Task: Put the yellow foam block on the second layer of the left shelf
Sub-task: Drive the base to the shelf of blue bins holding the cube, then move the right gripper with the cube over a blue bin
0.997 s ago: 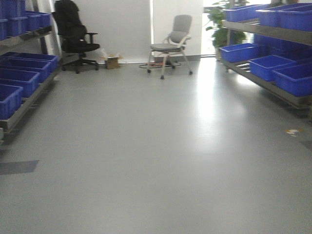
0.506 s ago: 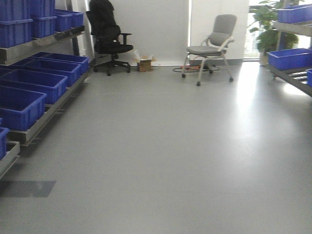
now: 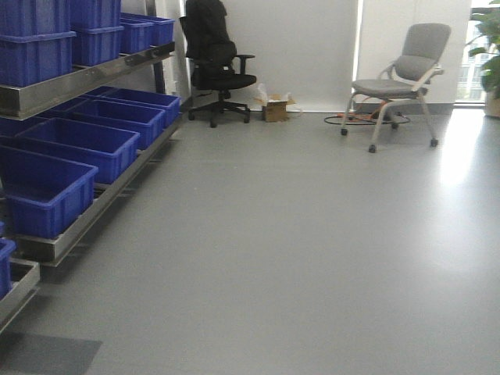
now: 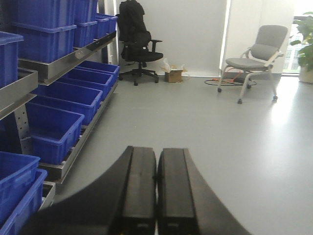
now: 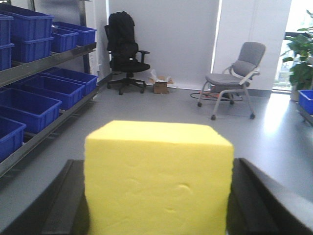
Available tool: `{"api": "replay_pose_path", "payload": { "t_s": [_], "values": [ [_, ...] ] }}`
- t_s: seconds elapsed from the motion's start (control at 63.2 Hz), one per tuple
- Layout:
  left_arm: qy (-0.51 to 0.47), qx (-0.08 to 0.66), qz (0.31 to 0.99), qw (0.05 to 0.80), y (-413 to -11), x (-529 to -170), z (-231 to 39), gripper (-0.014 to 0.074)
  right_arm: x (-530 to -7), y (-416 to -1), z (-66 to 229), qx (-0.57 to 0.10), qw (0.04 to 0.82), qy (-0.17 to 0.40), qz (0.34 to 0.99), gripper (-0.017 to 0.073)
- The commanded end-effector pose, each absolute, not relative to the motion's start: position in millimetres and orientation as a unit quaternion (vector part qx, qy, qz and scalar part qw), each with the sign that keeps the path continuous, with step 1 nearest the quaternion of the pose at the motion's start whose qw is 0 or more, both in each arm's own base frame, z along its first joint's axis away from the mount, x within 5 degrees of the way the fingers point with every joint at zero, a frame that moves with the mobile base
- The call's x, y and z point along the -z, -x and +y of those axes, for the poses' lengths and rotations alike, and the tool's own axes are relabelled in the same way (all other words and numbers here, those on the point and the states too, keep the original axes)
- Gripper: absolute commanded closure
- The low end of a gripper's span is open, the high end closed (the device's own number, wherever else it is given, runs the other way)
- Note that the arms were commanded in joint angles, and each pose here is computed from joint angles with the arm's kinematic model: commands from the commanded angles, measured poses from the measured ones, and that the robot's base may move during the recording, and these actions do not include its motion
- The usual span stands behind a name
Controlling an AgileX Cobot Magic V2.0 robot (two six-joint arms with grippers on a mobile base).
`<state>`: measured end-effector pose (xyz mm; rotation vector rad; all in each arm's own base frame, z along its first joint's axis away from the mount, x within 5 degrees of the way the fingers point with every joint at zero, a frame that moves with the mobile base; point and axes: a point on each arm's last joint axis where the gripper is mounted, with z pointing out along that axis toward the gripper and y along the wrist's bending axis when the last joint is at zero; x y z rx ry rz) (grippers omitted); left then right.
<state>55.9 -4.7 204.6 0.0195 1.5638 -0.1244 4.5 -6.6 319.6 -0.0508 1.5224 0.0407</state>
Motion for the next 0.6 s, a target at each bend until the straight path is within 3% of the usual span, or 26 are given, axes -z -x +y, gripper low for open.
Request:
{"api": "replay_pose_path", "payload": {
  "t_s": [0.0, 0.586],
  "values": [
    [-0.011, 0.068, 0.685, 0.726, -57.2, -203.3, -6.2, 0.0457, -335.6, -0.2, -6.6, -0.013, 0.761, 0.03, 0.648, 0.0255],
    [-0.011, 0.068, 0.685, 0.726, -57.2, -203.3, -6.2, 0.0457, -335.6, -0.2, -6.6, -0.013, 0.761, 0.03, 0.648, 0.0255]
  ]
}}
